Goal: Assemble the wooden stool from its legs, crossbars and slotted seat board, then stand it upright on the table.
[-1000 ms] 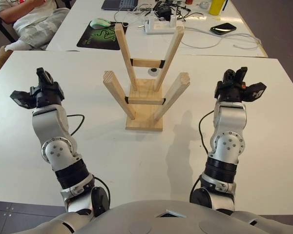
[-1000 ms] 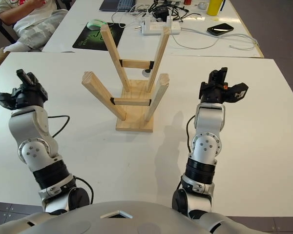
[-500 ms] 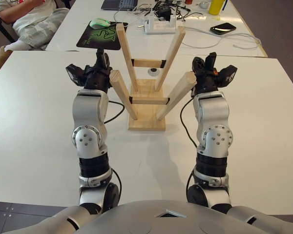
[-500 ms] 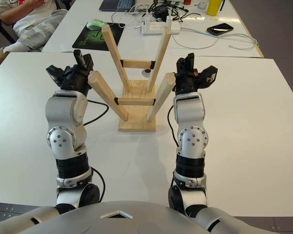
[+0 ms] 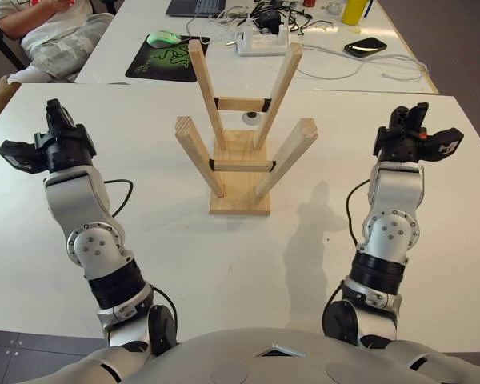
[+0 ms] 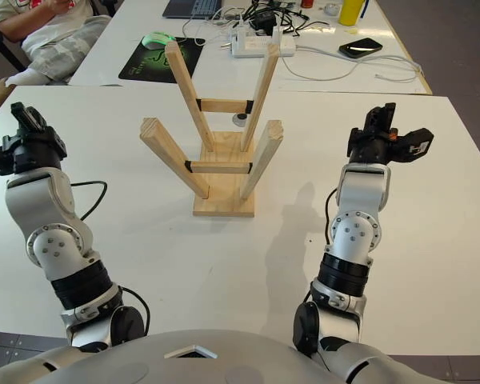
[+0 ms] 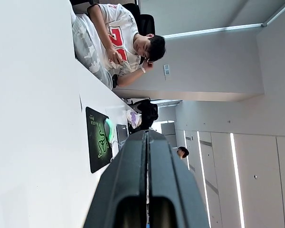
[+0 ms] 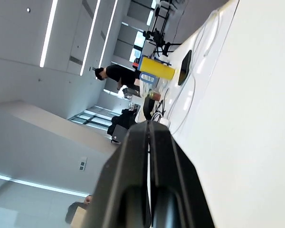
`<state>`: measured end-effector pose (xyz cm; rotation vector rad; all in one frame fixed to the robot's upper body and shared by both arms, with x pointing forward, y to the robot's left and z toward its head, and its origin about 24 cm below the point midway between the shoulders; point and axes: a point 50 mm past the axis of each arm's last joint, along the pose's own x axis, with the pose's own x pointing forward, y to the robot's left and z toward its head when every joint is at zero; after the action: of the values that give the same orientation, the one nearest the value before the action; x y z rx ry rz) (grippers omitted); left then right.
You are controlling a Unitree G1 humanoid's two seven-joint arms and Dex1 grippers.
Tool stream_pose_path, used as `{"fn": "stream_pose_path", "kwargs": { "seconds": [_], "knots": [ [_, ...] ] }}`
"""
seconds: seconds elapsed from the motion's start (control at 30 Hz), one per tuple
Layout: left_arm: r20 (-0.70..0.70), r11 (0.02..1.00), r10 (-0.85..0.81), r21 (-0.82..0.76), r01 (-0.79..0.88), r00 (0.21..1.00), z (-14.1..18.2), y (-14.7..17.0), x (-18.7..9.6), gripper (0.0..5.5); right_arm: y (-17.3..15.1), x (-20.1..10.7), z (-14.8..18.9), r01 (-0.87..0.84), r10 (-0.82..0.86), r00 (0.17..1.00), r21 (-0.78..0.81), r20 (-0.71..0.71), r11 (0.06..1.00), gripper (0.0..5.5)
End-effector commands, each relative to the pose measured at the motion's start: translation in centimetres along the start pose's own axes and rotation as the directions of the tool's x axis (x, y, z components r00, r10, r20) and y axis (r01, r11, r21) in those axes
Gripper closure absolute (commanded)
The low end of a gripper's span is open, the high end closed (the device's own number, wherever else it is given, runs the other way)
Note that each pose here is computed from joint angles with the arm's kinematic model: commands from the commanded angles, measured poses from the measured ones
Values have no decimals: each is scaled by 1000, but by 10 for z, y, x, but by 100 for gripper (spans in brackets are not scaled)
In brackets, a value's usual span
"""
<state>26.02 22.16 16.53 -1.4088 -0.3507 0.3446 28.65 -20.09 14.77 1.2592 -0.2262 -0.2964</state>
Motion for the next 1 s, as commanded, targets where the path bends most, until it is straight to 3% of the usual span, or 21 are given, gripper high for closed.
{"fn": "stream_pose_path", "kwargs": {
  "seconds": [0.03, 0.1, 0.13, 0.2, 0.47, 0.7, 0.87, 1.0],
  "knots": [
    [-464, 990, 23, -112, -84, 886, -102, -10, -32, 550, 28, -34, -83, 4, 46, 909, 120, -413, 993, 549],
    [-779, 963, 19, -154, -220, 627, -162, -20, -89, 550, 46, -69, -124, -3, 110, 761, 167, -640, 986, 549],
    [-843, 956, 27, -136, -262, 537, -174, -19, -106, 550, 50, -77, -131, -8, 119, 726, 165, -677, 986, 549],
    [-861, 961, 46, -100, -256, 507, -177, -15, -111, 550, 48, -75, -132, -9, 102, 729, 140, -676, 990, 549],
    [-652, 971, 147, -48, -234, 744, -133, 12, -61, 550, 46, -63, -117, -29, 72, 782, 80, -619, 996, 549],
    [-576, 980, 145, -30, -198, 804, -116, 17, -48, 550, 42, -54, -107, -51, 70, 825, 49, -560, 997, 549],
    [-435, 990, 138, 27, -141, 890, -82, 26, -32, 550, 35, -26, -72, -142, 102, 920, -79, -379, 987, 549],
    [-323, 994, 62, 110, -28, 944, -55, 22, -17, 550, 49, -14, -54, -296, 234, 927, -190, -292, 936, 549]
  ]
}}
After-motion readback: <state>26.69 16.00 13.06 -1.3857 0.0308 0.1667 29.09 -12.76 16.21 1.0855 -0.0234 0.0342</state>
